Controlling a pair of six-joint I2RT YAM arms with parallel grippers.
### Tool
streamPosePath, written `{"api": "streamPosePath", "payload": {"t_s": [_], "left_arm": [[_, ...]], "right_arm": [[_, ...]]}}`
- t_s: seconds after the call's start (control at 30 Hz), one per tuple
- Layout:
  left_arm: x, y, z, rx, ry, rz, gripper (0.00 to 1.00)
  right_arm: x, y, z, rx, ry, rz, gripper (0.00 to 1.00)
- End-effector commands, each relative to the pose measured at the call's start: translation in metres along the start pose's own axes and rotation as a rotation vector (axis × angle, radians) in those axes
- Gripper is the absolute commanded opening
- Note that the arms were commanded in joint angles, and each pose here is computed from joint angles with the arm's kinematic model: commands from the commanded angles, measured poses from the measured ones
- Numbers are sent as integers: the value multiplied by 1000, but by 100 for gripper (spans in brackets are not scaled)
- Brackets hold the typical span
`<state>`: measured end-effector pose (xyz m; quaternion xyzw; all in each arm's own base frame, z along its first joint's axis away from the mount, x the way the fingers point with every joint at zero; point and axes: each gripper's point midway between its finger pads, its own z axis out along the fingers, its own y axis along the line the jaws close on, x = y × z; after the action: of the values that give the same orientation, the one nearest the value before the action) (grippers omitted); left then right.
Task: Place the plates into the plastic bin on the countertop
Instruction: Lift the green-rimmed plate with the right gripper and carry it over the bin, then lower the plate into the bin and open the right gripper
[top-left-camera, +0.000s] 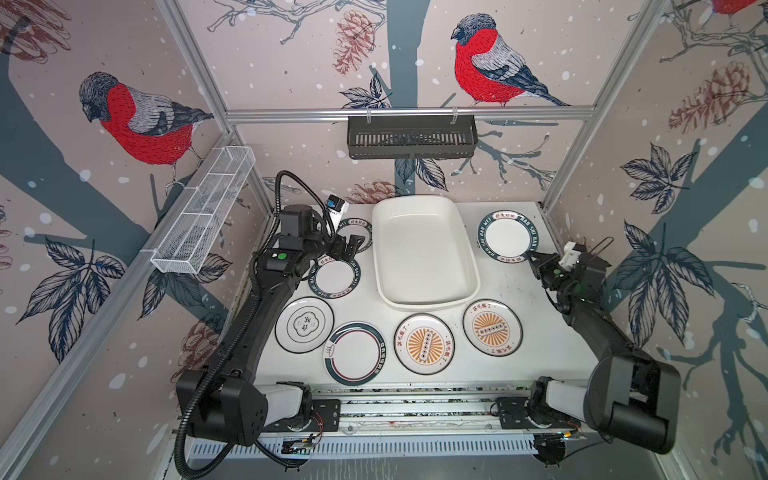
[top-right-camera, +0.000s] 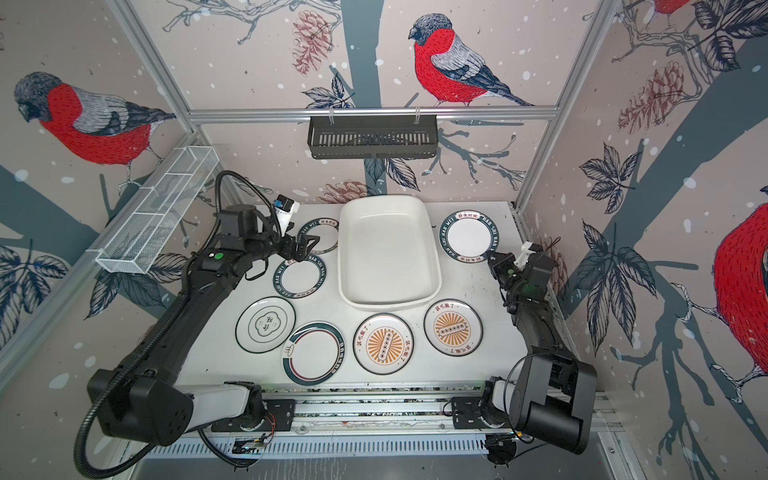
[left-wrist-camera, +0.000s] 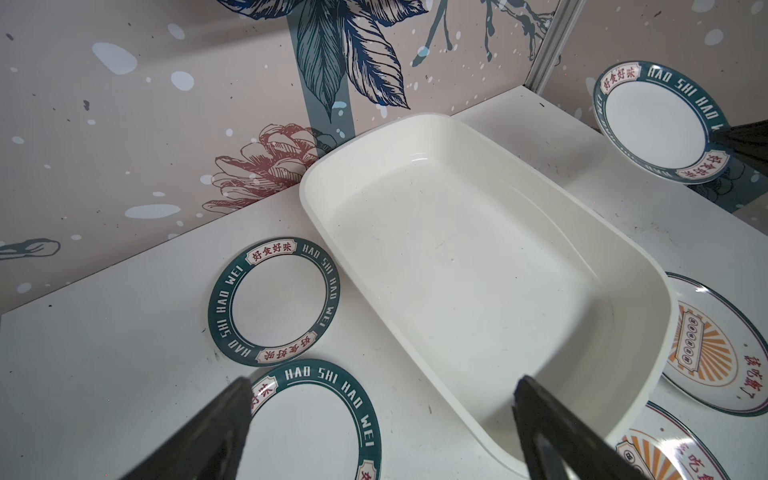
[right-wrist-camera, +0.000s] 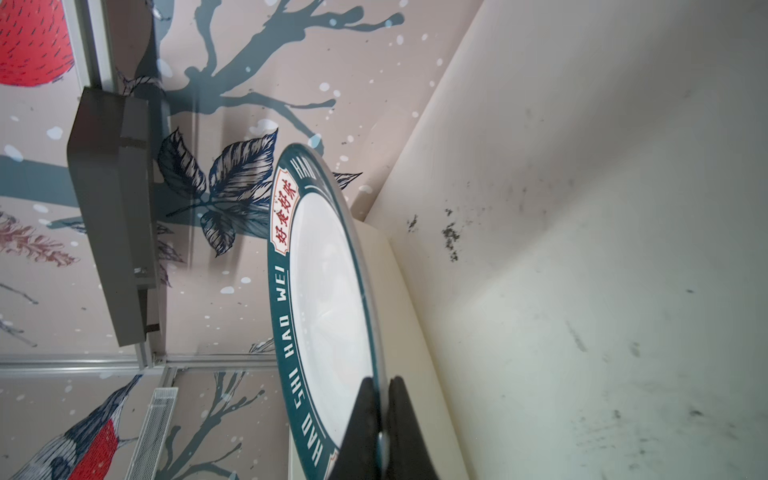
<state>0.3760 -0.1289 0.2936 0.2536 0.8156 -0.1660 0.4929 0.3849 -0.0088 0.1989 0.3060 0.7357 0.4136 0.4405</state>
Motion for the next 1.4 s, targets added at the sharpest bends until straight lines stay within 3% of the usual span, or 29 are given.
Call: {"api": "streamPosePath", "payload": {"t_s": [0.0, 0.33, 0.6, 0.87, 1.37], "left_arm": [[-2, -2, -3, 2, -15, 1, 97], [-9, -1, -7, -4, -23, 4, 97], [-8, -4, -6, 12, -16, -18, 97], [-11, -8, -11, 28, -24, -33, 97], [-8, -14, -12, 55, -22, -49, 97]], "right_arm": [[0, 21, 15, -17, -1, -8, 1], [43, 73, 84, -60, 102, -86, 2], [110, 105, 151, -70, 243, -176, 1], [162, 100, 199, -50, 350, -196, 2], [194, 67, 254, 85, 366, -249, 2]]}}
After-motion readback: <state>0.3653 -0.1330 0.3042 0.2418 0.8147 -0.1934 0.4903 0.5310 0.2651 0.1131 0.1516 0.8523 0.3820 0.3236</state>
